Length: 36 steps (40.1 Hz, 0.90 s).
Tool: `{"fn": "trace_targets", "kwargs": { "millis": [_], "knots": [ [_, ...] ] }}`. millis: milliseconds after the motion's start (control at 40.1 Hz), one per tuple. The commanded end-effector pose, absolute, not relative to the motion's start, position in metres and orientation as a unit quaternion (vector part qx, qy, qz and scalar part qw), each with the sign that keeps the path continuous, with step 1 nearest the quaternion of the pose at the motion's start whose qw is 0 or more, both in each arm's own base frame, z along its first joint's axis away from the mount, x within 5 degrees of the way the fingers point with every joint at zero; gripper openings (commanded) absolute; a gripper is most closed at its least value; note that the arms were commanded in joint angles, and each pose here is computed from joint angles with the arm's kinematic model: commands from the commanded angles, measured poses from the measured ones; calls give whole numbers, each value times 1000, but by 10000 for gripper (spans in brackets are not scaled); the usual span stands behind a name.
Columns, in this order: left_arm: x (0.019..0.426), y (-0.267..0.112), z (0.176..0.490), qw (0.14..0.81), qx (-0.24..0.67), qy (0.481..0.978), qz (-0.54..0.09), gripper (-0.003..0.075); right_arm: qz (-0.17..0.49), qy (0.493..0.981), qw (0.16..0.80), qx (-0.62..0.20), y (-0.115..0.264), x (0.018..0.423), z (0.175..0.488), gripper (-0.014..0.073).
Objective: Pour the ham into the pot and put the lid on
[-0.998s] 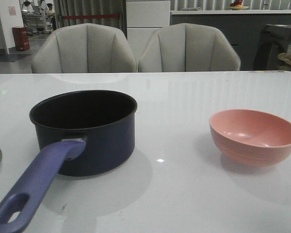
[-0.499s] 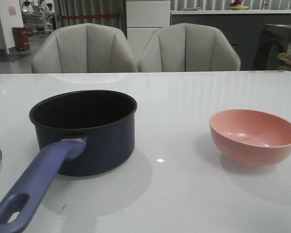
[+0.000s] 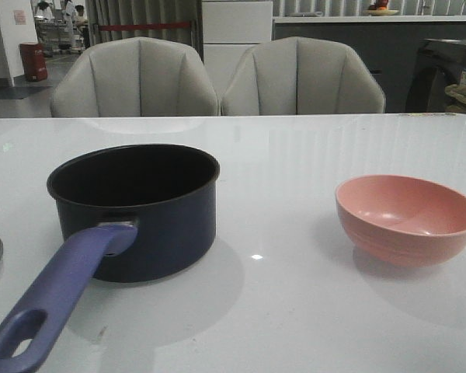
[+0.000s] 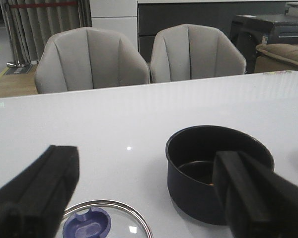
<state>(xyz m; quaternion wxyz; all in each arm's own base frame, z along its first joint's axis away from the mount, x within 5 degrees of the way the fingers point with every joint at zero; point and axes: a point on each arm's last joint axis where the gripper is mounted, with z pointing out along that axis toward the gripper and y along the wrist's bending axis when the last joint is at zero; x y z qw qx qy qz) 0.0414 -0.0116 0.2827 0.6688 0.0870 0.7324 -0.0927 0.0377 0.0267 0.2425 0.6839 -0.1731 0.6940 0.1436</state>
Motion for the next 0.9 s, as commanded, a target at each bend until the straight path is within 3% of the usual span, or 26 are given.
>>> {"fn": "trace_targets", "kwargs": {
  "millis": [0, 150, 374, 749, 873],
  "knots": [
    [51, -14, 310, 689, 83, 713, -100, 654, 144, 673, 709, -156, 24, 38, 255, 158],
    [73, -18, 333, 643, 74, 757, -89, 654, 144, 673, 709, -156, 24, 38, 255, 158],
    [123, -15, 345, 511, -17, 856, -78, 648, 144, 673, 709, -156, 24, 38, 255, 158],
    [203, -16, 313, 298, -58, 950, -77, 648, 144, 673, 709, -156, 24, 38, 255, 158],
    [221, -17, 300, 259, -61, 961, -75, 648, 144, 673, 709, -156, 24, 38, 255, 158]
  ]
}}
